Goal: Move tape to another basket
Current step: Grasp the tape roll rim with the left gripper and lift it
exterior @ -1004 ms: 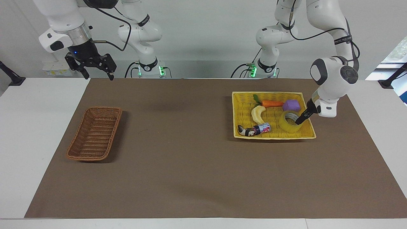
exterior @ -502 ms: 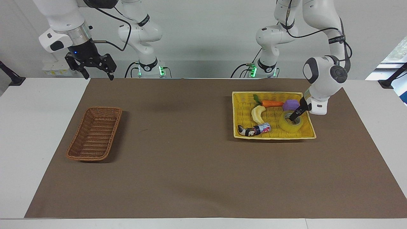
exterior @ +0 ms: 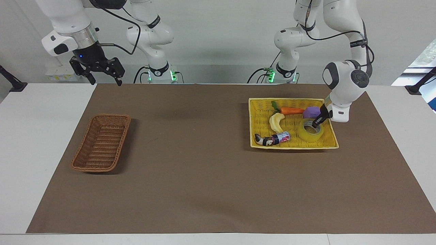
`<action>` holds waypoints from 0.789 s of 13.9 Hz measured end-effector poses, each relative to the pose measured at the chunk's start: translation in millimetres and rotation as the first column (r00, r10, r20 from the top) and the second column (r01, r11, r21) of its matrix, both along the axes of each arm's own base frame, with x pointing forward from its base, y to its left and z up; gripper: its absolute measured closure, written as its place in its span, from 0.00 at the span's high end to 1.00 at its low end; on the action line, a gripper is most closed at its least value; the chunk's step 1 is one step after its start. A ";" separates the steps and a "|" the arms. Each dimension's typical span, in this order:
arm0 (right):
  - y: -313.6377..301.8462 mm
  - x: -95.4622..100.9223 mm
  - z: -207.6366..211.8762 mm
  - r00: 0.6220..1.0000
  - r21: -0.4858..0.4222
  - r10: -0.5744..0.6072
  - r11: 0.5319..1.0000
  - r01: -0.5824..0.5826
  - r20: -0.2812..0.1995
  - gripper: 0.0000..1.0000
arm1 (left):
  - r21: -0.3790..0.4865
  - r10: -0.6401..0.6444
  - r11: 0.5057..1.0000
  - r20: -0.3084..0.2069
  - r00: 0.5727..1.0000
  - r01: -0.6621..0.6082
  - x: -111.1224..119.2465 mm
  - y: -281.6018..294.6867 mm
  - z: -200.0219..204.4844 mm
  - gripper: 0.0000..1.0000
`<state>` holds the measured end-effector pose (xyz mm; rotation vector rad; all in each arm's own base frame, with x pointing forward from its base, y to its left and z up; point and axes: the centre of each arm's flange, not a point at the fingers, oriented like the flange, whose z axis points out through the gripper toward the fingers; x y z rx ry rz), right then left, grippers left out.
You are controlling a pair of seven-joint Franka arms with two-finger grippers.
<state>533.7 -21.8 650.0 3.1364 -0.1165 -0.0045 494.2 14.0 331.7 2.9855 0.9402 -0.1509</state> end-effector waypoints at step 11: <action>0.1 -0.7 -0.5 1.000 0.000 0.000 1.000 0.000 -0.006 1.00 | -0.025 -0.125 0.992 0.007 0.992 0.125 67.5 5.8 127.2 0.22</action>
